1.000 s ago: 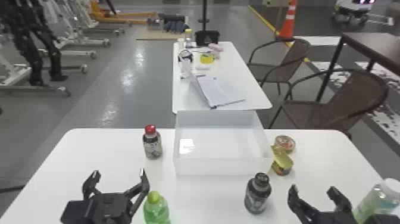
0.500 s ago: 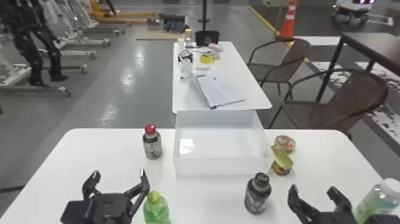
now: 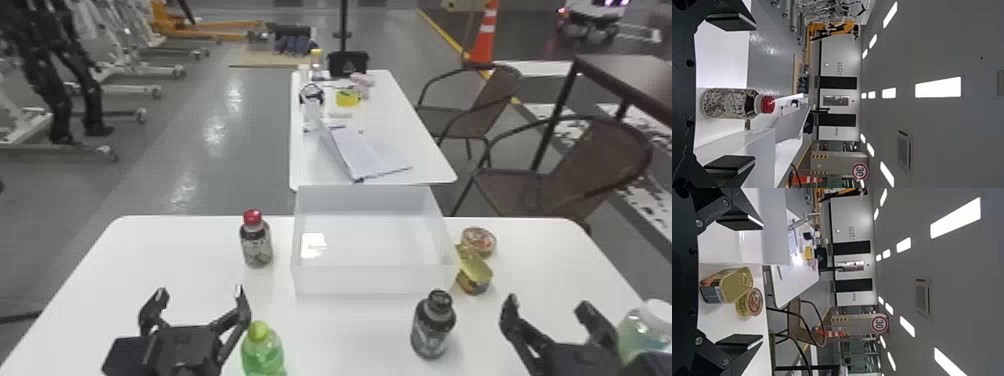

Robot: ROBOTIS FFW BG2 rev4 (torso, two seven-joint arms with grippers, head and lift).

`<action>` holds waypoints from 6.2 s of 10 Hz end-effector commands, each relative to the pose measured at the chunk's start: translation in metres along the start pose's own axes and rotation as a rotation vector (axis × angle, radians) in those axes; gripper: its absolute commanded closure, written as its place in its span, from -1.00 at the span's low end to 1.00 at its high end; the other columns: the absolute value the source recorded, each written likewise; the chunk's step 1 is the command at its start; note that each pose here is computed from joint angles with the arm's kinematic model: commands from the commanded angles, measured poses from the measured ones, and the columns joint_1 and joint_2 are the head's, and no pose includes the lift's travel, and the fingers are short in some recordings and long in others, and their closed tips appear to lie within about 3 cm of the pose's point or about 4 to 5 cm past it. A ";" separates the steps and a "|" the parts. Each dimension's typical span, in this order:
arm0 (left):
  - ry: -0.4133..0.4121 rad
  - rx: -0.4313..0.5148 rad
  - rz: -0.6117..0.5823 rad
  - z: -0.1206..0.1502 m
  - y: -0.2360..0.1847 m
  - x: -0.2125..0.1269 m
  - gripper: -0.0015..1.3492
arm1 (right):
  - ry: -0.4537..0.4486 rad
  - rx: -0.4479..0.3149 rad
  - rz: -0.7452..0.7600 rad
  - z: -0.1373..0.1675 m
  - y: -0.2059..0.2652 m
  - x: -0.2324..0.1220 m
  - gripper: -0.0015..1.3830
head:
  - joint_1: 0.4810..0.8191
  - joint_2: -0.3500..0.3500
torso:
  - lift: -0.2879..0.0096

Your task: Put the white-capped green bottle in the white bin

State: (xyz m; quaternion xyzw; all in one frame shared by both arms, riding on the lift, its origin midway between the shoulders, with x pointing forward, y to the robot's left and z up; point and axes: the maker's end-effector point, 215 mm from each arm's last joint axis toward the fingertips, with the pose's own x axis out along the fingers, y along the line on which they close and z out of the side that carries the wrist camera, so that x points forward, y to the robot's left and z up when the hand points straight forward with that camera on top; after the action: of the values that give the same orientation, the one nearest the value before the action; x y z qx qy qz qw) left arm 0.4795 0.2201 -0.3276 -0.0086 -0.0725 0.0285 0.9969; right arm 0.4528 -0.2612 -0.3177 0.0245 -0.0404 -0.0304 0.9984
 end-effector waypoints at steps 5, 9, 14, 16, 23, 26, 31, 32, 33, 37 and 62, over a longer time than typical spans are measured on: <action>-0.005 -0.003 0.004 0.001 0.001 0.000 -0.83 | -0.167 -0.034 -0.422 0.050 -0.120 -0.044 -0.60 | -0.60 0.00 | 0.26; -0.006 -0.006 0.005 0.001 0.002 -0.001 -0.83 | -0.104 0.012 -0.561 -0.007 -0.159 -0.084 -0.60 | -0.60 0.00 | 0.26; -0.004 -0.005 0.007 0.001 0.003 -0.001 -0.83 | -0.010 0.093 -0.600 -0.054 -0.183 -0.093 -0.60 | -0.60 0.00 | 0.26; -0.004 -0.005 0.007 0.001 0.003 -0.001 -0.83 | 0.021 0.096 -0.568 -0.066 -0.181 -0.088 -0.60 | -0.60 0.00 | 0.26; -0.004 -0.010 0.011 0.000 0.005 -0.002 -0.83 | 0.089 0.082 -0.463 -0.093 -0.183 -0.038 -0.60 | -0.60 0.00 | 0.26; 0.003 -0.030 0.017 -0.003 0.007 -0.003 -0.83 | 0.113 0.078 -0.405 -0.099 -0.175 -0.017 -0.60 | -0.60 0.00 | 0.26; 0.007 -0.036 0.021 -0.006 0.009 -0.005 -0.83 | 0.128 0.069 -0.385 -0.095 -0.180 -0.003 -0.60 | -0.60 0.00 | 0.26; 0.007 -0.036 0.021 -0.006 0.009 -0.005 -0.83 | 0.132 0.062 -0.397 -0.095 -0.187 -0.003 -0.60 | -0.60 0.00 | 0.26; 0.007 -0.036 0.021 -0.006 0.009 -0.005 -0.83 | 0.131 0.051 -0.398 -0.093 -0.194 0.000 -0.60 | -0.60 0.00 | 0.26; 0.008 -0.035 0.023 -0.007 0.010 -0.006 -0.83 | 0.157 0.049 -0.352 -0.099 -0.201 0.016 0.38 | -0.60 0.00 | 0.26; 0.009 -0.046 0.019 -0.015 0.006 -0.004 -0.83 | 0.092 0.204 0.505 0.021 0.053 0.207 0.49 | -0.60 0.00 | 0.26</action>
State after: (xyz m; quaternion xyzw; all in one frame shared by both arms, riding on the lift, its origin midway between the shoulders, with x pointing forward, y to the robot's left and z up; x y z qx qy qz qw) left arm 0.4775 0.2263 -0.3422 -0.0311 -0.0690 0.0357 0.9965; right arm 0.6559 -0.2247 -0.2736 0.1142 -0.0088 0.2225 0.9682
